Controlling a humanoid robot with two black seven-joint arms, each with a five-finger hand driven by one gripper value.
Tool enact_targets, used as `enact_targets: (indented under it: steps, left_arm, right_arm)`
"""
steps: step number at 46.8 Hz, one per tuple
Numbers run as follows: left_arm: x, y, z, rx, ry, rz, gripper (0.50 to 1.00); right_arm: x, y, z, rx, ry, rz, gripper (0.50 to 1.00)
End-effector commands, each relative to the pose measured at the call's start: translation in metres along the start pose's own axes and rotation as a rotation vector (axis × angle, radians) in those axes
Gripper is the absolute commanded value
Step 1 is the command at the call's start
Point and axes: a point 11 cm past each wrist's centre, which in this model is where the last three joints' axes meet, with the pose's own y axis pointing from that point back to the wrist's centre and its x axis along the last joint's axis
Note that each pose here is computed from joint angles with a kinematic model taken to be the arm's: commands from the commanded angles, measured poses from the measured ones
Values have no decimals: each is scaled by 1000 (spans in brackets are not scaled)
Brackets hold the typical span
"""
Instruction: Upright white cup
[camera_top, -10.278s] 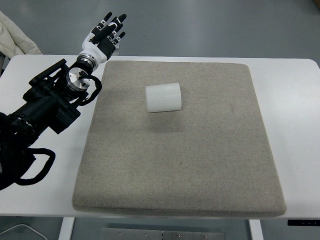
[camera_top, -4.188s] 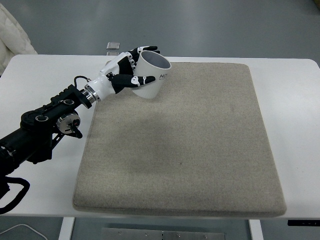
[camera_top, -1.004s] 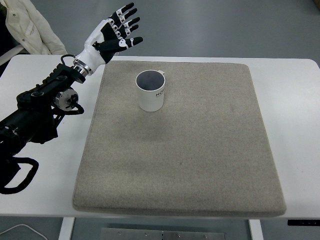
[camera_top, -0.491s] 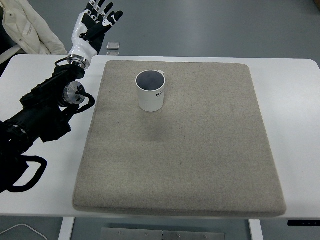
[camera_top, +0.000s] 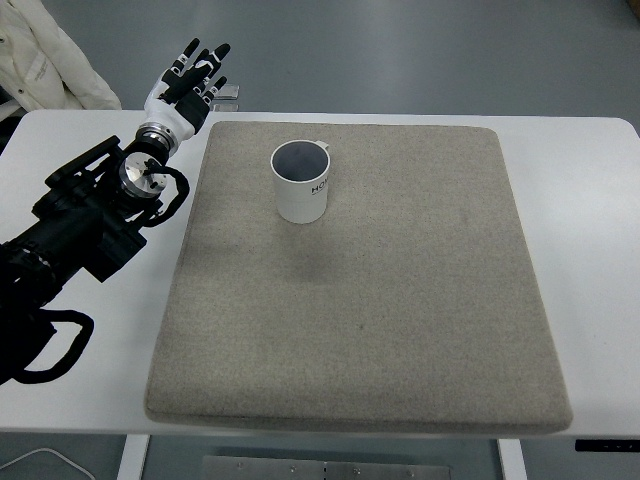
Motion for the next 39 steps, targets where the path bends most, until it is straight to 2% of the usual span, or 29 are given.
enact_targets:
  steps: [1,9,12,39]
  left_arm:
    - [4,1,0,17,78,10,996]
    - [0,0,7,-10,178,-35,996]
    - [4,4,0,11,205,-60,996]
    - [6,6,-8,35,234,-68,996]
  right_arm:
    - [0,0,0,0,-1,0,930]
    - [0,0,0,-1,0,0,930]
    - [0,0,0,1,1,-1,930]
    - [0,0,0,0,-1,-2,930]
